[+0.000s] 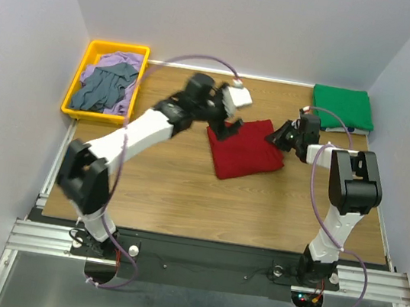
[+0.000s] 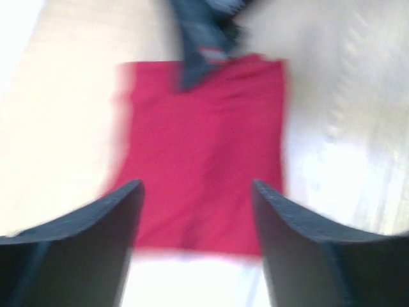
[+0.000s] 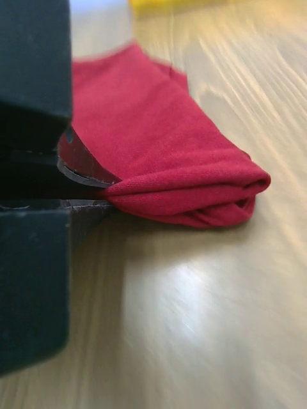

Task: Fold and stack the t-shirts
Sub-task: Neatly place the folded tshirt to the corner

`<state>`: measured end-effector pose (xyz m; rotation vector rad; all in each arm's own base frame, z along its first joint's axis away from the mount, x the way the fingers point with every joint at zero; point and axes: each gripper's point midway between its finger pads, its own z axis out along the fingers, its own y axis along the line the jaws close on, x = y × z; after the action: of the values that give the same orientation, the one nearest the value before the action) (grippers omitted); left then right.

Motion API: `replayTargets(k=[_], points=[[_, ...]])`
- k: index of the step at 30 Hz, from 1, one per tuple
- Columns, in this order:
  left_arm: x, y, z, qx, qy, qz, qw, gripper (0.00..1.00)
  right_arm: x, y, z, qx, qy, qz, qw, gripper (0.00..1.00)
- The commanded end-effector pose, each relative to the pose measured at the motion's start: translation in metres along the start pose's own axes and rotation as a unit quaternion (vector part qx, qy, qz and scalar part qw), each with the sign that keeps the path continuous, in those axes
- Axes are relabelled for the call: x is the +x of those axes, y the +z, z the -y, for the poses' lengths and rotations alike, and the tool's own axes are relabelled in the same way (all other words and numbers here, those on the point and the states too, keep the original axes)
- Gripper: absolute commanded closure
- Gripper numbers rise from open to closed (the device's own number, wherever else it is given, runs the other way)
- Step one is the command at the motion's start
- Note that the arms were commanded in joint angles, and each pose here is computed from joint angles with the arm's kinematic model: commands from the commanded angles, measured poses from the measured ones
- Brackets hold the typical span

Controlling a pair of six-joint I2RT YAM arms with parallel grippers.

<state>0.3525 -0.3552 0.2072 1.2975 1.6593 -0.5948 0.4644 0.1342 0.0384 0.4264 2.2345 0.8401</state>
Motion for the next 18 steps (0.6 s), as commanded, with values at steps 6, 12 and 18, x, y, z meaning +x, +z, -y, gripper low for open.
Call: replayTargets(k=[6,12,18], points=[[-0.006,-0.097,-0.051,-0.131,-0.102,0.022,0.986,0.02,-0.091,-0.014,-0.005,0.092,-0.252,0.057,0.962,0.99],[0.006,-0.112,-0.042,-0.139,-0.112,0.009,0.984,0.02,-0.158,-0.011,-0.014,0.125,-0.349,0.097,0.924,0.99],[0.013,-0.116,-0.035,-0.139,-0.128,0.004,0.982,0.01,-0.219,-0.015,-0.006,0.16,-0.37,0.13,0.906,0.99]])
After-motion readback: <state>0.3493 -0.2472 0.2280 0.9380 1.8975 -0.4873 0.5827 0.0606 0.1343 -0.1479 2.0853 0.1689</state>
